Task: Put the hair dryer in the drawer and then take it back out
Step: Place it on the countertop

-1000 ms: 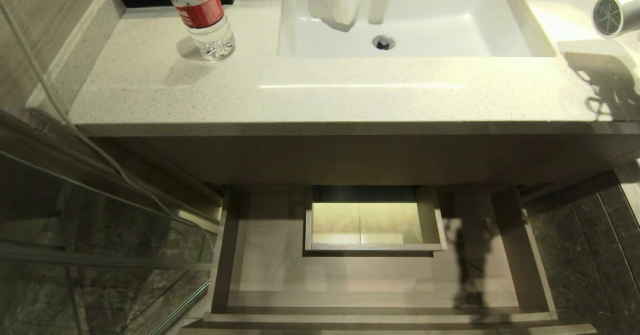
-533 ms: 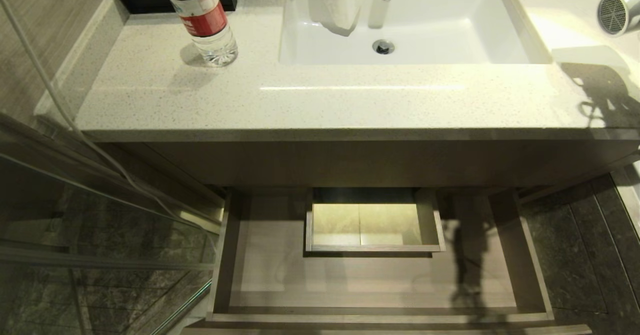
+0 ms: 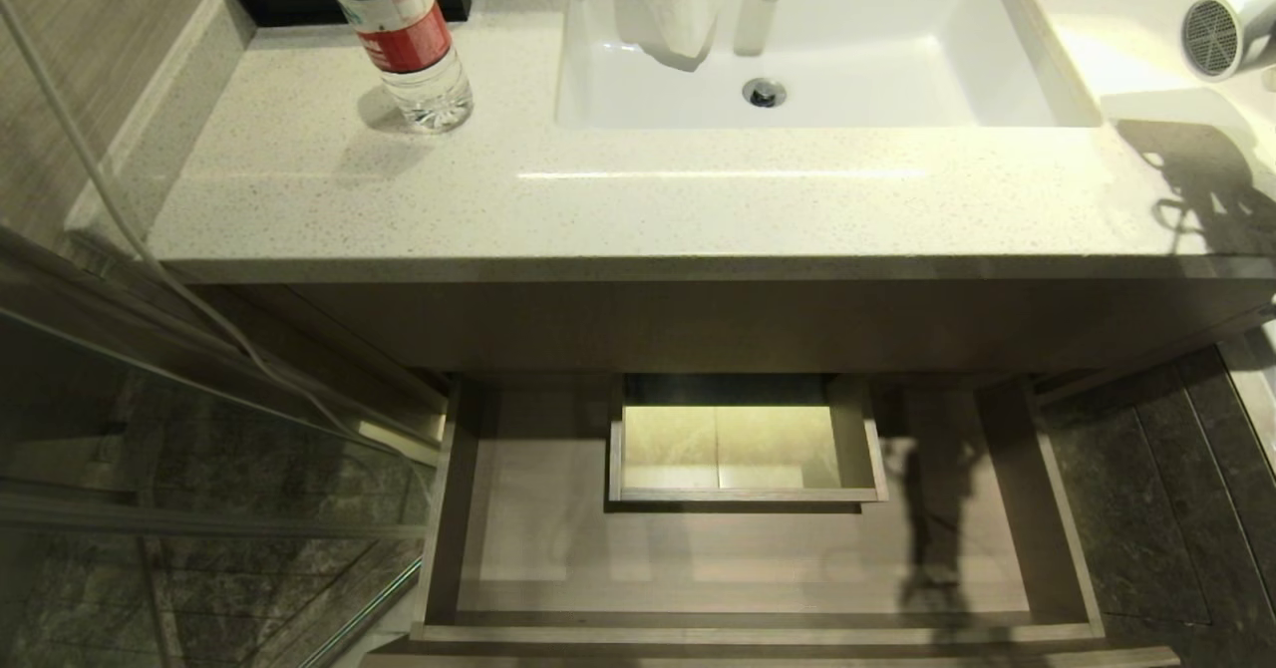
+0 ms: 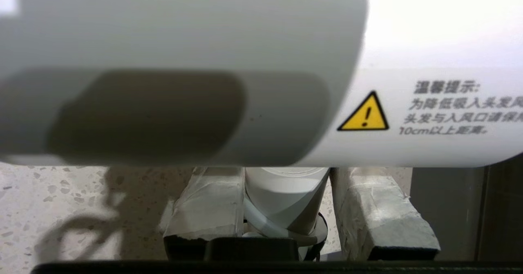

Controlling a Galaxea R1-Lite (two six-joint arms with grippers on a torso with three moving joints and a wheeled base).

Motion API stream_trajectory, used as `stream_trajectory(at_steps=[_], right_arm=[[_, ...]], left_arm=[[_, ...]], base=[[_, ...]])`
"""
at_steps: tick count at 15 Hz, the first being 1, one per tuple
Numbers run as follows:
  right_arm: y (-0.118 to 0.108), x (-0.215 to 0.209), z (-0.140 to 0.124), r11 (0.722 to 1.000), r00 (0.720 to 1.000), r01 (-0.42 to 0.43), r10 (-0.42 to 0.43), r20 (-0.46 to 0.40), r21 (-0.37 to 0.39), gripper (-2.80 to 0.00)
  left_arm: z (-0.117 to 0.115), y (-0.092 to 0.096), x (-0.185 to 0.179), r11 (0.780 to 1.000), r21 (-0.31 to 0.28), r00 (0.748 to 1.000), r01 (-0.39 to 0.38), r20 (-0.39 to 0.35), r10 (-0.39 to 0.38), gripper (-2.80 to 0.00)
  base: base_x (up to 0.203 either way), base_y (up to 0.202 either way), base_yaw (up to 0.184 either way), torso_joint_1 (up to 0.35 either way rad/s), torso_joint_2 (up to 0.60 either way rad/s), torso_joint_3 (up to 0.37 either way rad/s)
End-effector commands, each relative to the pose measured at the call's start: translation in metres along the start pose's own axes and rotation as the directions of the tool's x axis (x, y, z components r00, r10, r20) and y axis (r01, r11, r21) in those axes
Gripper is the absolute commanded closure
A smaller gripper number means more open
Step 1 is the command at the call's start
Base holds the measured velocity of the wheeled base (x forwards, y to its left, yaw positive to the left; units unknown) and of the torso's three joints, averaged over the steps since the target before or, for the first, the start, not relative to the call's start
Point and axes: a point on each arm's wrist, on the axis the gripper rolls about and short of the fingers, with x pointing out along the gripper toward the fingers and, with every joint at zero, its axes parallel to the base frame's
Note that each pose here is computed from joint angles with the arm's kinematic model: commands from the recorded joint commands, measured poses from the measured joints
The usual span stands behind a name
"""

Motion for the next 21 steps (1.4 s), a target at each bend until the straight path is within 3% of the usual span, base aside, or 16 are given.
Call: stream_trajectory(at_steps=[1, 7, 21], right_arm=[[0.003, 0.009, -0.003, 1.0, 1.0, -0.011, 0.011, -0.012, -0.005, 0.0], [0.017, 0.032, -0.004, 0.999, 0.999, -0.037, 0.038, 0.005, -0.009, 0.0], [0.018, 0.033, -0.006, 0.999, 0.999, -0.045, 0.045, -0.006, -0.002, 0.0]], left_arm=[[0.0, 0.0, 0.0, 1.0, -0.001, 1.0, -0.001, 0.001, 0.001, 0.0], [0.0, 0.0, 0.0, 1.0, 0.0, 1.0, 0.0, 0.001, 0.0, 0.0], [0.0, 0.0, 0.0, 1.0, 0.0, 1.0, -0.001, 0.001, 0.001, 0.0]], base=[[0.0, 0.0, 0.0, 0.0, 0.0, 0.0], [0.0, 0.0, 0.0, 0.0, 0.0, 0.0], [0.0, 0.0, 0.0, 0.0, 0.0, 0.0]])
